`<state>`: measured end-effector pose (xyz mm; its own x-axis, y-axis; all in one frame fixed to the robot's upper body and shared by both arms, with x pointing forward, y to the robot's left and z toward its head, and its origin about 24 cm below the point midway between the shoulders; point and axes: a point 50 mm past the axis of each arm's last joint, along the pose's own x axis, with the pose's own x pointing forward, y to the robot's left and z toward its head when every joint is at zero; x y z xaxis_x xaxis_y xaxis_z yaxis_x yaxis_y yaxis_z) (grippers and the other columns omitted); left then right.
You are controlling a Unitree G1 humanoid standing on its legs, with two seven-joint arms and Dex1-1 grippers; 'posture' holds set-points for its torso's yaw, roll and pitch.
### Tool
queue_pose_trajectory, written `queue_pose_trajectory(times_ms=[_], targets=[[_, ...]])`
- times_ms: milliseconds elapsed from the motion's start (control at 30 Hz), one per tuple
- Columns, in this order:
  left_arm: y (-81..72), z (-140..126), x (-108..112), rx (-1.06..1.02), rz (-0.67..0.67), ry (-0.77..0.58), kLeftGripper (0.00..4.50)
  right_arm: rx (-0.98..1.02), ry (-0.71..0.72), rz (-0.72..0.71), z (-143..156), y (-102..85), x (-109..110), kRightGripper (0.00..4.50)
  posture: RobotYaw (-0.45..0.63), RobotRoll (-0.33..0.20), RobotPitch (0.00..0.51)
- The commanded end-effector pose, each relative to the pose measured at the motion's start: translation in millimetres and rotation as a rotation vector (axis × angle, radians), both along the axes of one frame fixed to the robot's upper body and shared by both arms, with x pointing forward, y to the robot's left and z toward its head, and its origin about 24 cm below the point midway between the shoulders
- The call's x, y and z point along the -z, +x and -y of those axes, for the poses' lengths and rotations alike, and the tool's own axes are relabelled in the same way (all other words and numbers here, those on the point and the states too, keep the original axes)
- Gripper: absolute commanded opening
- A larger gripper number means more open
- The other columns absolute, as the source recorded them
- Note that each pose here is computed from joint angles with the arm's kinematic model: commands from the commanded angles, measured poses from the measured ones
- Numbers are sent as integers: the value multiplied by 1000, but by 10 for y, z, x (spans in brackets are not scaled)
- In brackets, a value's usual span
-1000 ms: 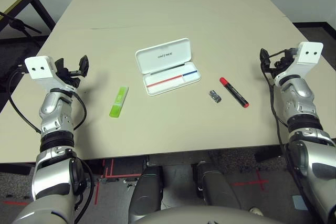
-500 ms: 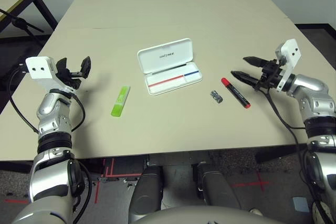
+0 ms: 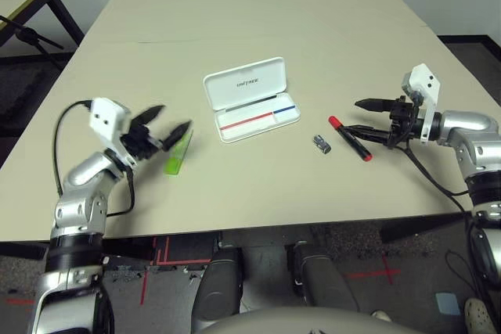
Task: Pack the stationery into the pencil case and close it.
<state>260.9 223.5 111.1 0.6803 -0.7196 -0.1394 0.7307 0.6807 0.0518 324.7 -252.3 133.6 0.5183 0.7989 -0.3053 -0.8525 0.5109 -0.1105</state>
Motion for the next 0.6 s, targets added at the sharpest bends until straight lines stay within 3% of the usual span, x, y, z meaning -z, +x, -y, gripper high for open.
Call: queue_pose_trajectory(times_ms=[33, 233, 600], targets=[[-6, 205, 0, 82, -45, 73, 4474, -4, -18, -7, 6, 9, 21, 4500, -13, 0, 127], [86, 409, 4, 118, -68, 159, 4474, -7, -29, -8, 13, -5, 40, 4500, -20, 0, 128], [419, 615, 160, 98, -109, 306, 4474, -6, -40, -2, -5, -23, 83, 4500, -40, 0, 132]])
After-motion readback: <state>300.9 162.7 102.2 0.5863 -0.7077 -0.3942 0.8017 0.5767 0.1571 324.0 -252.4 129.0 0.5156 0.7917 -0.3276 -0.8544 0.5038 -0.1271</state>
